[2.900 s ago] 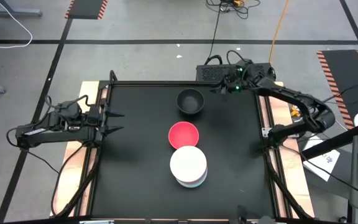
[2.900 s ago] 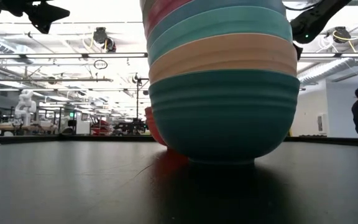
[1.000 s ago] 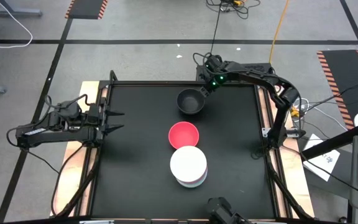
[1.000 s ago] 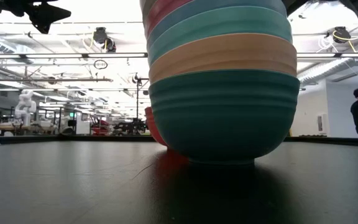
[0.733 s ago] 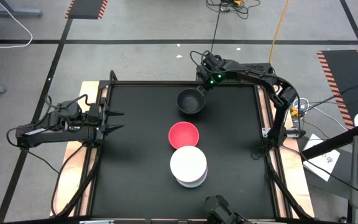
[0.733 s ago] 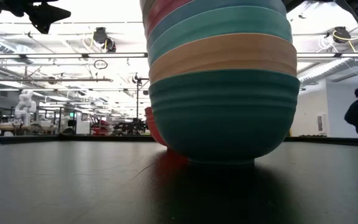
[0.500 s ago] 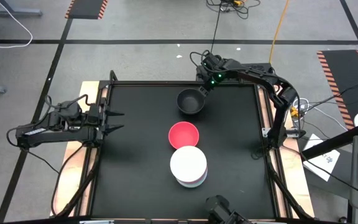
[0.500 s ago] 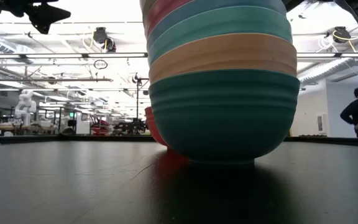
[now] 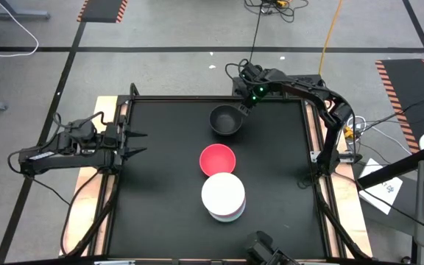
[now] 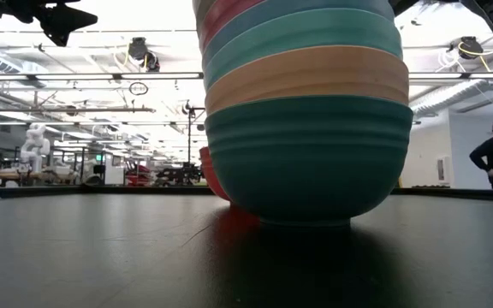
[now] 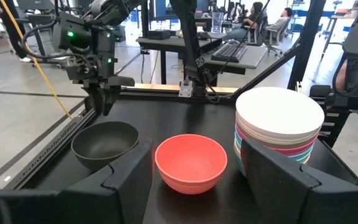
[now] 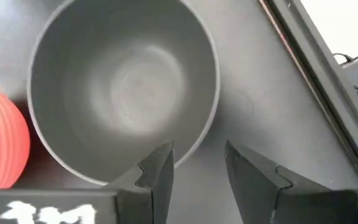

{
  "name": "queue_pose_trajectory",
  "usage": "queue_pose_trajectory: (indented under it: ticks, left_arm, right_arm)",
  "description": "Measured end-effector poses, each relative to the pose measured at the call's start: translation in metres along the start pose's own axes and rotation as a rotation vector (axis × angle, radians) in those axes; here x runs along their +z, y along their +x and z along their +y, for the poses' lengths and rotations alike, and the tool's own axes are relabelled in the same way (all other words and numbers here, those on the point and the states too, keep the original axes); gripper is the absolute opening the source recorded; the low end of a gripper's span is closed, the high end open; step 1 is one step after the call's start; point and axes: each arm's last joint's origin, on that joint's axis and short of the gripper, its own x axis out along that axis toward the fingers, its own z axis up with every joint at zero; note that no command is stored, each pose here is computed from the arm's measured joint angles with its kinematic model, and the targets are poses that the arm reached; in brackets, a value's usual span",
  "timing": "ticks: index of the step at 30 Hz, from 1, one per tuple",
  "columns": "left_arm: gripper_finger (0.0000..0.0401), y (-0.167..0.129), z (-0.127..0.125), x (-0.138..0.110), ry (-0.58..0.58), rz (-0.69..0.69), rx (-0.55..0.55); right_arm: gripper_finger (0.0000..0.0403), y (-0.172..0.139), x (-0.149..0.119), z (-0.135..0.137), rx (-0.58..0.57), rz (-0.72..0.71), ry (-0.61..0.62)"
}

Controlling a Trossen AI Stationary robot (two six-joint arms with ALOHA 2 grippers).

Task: Nest bowls inside each other
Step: Stack the black bowl on the white bowl

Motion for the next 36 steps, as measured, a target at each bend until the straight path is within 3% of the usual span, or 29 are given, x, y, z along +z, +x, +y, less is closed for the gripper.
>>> queue_pose_trajectory:
  ticks: [10,23,36]
  left_arm:
    - [0.0243,0.0,0.0,0.0,-0.001,0.0,0.0]
    - [0.0243,0.0,0.0,0.0,-0.007,0.001,-0.008]
    - [0.0243,0.0,0.0,-0.001,-0.007,0.009,-0.008]
  right_arm:
    - [0.0137,-0.002,0.002,0.003,0.065,-0.003,-0.001]
    - [0.0137,0.039,0.008,0.009,0.089,0.115,0.018]
    - [0.0137,0.017,0.037,0.024,0.089,0.025,-0.072]
